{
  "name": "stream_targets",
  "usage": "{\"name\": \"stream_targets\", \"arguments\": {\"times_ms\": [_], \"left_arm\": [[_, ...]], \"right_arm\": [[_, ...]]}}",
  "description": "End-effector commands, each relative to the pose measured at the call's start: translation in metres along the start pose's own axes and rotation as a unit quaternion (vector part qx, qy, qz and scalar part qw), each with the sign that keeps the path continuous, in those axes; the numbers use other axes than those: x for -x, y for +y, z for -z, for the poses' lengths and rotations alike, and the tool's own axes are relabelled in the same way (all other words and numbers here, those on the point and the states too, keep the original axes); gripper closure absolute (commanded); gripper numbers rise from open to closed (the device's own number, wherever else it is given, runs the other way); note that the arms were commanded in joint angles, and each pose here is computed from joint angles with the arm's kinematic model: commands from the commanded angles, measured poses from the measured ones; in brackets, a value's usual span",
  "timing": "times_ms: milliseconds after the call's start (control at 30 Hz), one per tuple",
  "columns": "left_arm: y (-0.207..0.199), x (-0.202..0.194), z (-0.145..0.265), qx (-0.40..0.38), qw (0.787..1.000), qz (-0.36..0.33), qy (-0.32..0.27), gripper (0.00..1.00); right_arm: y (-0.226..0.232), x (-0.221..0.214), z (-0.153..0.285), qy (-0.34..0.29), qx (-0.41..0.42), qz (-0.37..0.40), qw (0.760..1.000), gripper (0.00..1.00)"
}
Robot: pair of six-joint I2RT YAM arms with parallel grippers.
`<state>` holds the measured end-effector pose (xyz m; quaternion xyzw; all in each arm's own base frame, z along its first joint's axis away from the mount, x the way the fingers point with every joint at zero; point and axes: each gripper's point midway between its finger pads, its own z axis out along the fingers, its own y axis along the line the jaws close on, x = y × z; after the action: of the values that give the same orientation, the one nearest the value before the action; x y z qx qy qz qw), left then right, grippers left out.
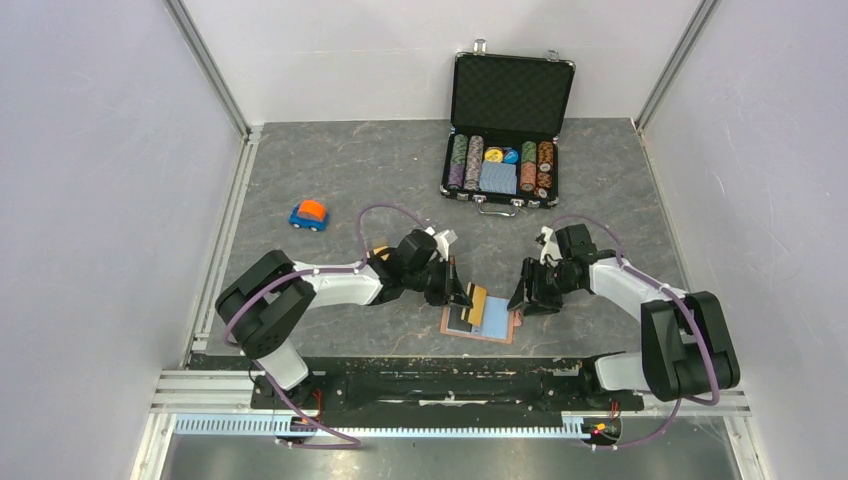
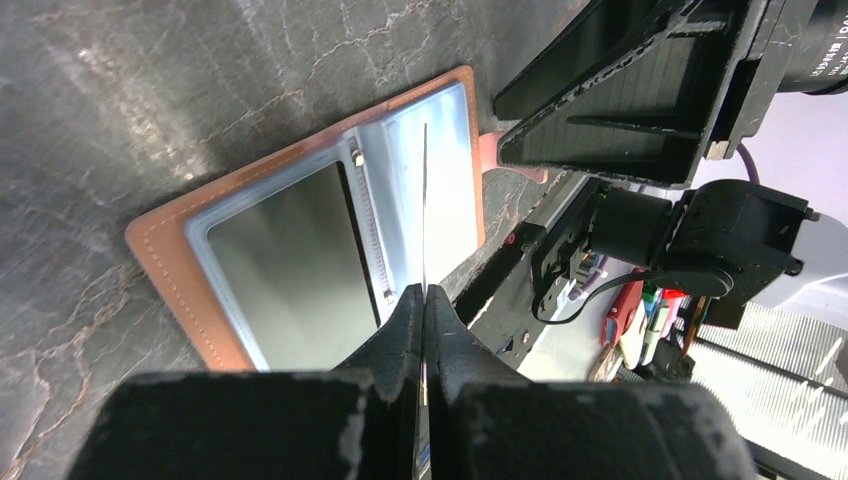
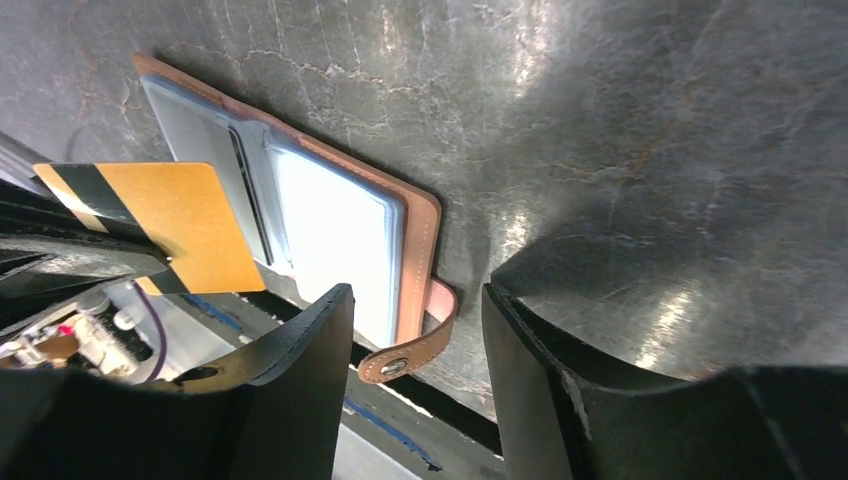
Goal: Put the credit cards into the card holder
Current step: Insert the credit card into the card holder.
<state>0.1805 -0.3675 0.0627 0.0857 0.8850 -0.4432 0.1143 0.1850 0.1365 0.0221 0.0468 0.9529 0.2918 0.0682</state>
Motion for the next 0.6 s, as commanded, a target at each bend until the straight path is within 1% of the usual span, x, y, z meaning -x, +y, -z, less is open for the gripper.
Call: {"name": "stream_targets", "arguments": {"times_ms": [0, 233, 367, 567], "left_arm": [[-0.008, 0.012, 0.01, -0.016, 0.999, 0.014, -0.034, 0.98], [-0.005, 0.006, 0.006, -0.026, 0.999, 0.035, -0.03, 0.98], [-0.008, 0.007, 0.002, -0.045, 0.997, 0.05, -0.035, 0.98], [-0.001, 0.004, -0.002, -0.041, 0.997, 0.063, -0.035, 0.98]], "right_arm": [[-0.018, 0.002, 0.002, -0.023, -0.043, 0.033, 0.998, 0.46], [-0.027, -0.018, -0.002, -0.014, -0.044, 0.028, 0.999, 0.47], [-0.028, -0.022, -0.003, -0.014, -0.041, 0.024, 0.999, 0.47], [-0.029, -0.026, -0.005, -0.015, -0.036, 0.021, 0.999, 0.48]]}}
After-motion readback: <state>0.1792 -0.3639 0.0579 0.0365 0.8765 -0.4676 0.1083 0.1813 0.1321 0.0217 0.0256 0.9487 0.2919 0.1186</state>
